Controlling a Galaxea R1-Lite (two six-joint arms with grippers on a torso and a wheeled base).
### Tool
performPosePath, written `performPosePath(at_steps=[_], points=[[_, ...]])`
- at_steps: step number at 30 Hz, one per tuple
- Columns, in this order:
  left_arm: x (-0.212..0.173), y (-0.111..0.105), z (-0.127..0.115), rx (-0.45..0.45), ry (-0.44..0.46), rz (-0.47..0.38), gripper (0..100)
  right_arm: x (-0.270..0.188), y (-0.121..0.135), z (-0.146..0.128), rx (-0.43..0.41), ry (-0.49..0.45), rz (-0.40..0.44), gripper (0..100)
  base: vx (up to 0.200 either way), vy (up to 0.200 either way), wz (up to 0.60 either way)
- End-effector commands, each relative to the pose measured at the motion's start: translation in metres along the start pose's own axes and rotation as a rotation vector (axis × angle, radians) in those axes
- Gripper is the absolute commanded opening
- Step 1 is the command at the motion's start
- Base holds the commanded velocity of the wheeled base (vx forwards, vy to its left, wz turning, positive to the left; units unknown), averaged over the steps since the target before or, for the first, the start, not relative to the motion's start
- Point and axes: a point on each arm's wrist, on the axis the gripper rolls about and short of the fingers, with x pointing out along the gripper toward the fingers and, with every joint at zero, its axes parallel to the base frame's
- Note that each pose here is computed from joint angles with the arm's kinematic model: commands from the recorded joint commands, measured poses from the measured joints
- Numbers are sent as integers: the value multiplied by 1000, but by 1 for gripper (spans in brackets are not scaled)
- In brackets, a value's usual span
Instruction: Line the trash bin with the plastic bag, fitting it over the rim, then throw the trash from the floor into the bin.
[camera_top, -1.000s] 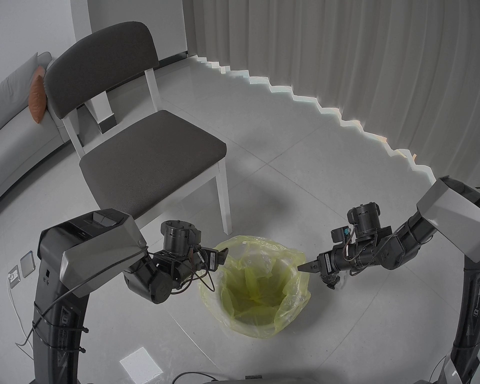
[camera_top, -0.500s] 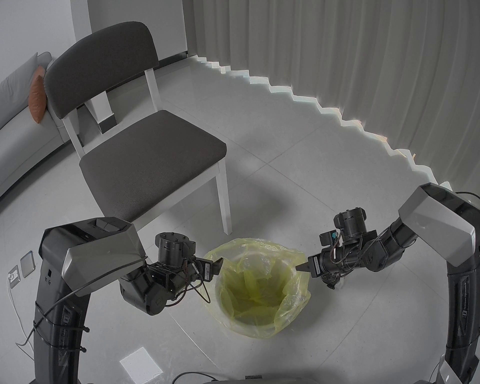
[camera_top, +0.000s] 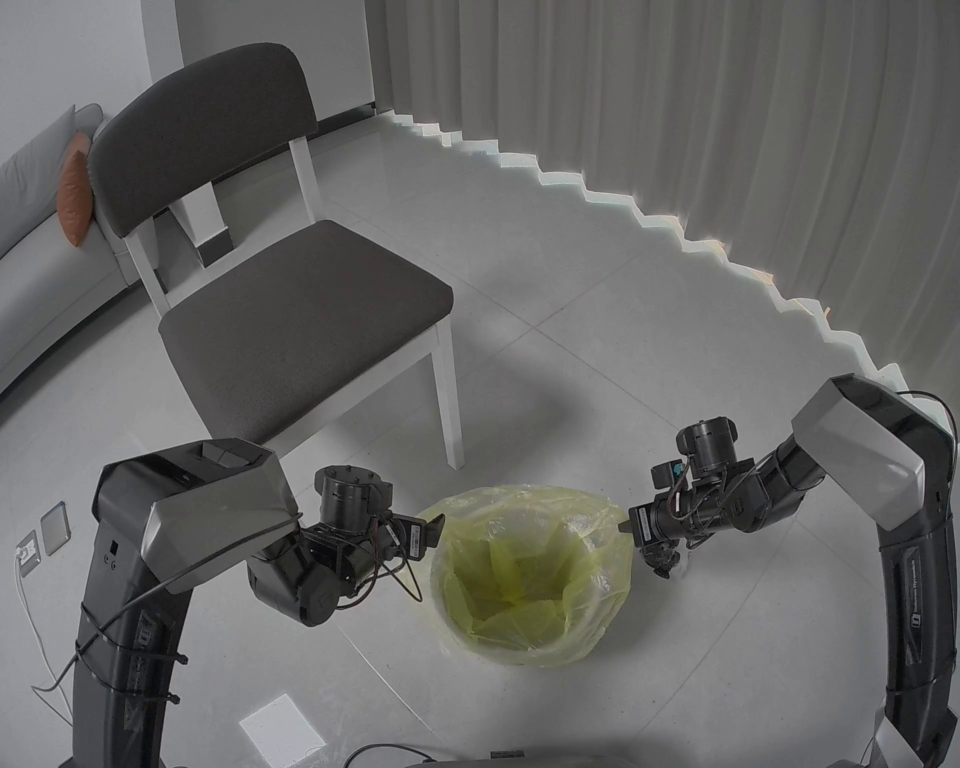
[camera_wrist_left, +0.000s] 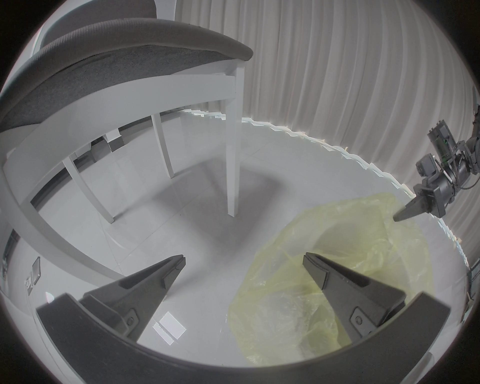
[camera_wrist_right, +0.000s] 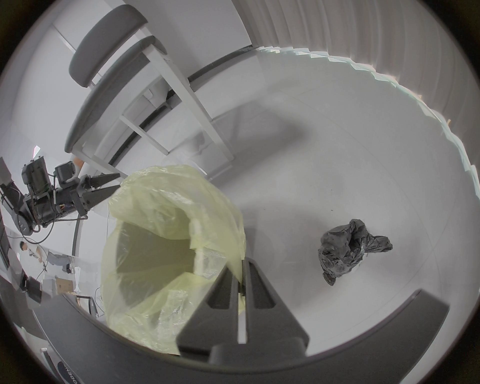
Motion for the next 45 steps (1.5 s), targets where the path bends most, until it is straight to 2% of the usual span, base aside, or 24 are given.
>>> performPosePath(at_steps=[1, 8, 16, 21, 24, 33, 34, 40, 45], points=[[14, 2, -8, 5, 5, 8, 100, 14, -14, -5, 26, 37, -13, 0, 0, 0, 0], [24, 4, -16, 7, 37, 14, 100, 18, -12, 2, 12, 83, -8, 0, 0, 0, 0], [23, 6, -18, 8, 68, 19, 100, 23, 4, 3, -73, 109, 7, 0, 0, 0, 0], [18, 12, -16, 2, 72, 30, 100, 34, 21, -6, -144, 145, -38, 0, 0, 0, 0], [15, 11, -15, 3, 69, 29, 100, 38, 22, -14, -188, 174, -55, 0, 0, 0, 0], [14, 7, -16, 5, 68, 21, 100, 37, 22, -21, -193, 190, -60, 0, 0, 0, 0], [14, 7, -16, 5, 68, 21, 100, 37, 22, -21, -193, 190, -59, 100, 0, 0, 0], [10, 7, -15, 4, 65, 18, 100, 22, 18, -11, -172, 162, -71, 100, 0, 0, 0], [2, 11, -14, -2, 50, 24, 100, 2, -5, -6, -136, 145, -106, 100, 0, 0, 0]])
